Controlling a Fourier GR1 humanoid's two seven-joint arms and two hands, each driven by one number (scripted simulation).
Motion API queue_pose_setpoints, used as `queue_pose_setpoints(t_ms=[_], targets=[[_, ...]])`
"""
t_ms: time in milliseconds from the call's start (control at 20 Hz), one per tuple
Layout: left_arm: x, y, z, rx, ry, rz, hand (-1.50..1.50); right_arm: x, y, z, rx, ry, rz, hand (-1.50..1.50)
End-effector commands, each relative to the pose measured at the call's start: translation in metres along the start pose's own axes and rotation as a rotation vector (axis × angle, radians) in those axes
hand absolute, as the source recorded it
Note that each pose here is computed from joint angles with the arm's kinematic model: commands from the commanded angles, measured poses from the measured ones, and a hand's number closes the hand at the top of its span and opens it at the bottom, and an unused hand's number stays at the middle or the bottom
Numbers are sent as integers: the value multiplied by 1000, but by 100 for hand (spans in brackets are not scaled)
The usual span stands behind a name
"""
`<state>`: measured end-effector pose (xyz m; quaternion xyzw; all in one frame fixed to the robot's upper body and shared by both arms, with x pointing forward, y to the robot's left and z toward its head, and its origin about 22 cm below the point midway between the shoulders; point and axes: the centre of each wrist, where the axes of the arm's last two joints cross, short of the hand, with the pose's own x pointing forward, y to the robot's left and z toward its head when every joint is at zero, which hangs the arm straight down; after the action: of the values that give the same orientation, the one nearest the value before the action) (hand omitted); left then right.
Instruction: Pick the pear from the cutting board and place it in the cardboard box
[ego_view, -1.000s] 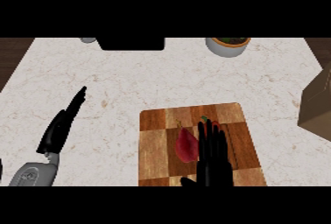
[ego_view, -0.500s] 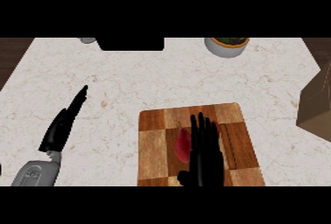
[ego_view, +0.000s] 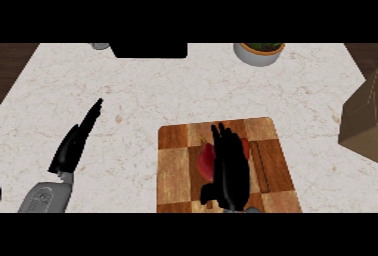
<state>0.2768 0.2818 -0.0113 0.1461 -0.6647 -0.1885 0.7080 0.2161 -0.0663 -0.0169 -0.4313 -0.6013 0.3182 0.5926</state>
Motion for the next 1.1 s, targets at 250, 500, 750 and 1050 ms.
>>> queue_pose_setpoints(t_ms=[250,500,750,1050], targets=[[-7,-11,15,-17,-2,12,0,-18,14,-8,-183,-89,162,150],[2,12,-5,7,-1,0,0,4,16,-8,-278,-90,134,150],[3,-2,6,-13,2,12,0,-23,-7,-50,-147,12,230,150],[-1,3,5,-21,-1,14,0,-59,-55,-112,149,147,357,150]])
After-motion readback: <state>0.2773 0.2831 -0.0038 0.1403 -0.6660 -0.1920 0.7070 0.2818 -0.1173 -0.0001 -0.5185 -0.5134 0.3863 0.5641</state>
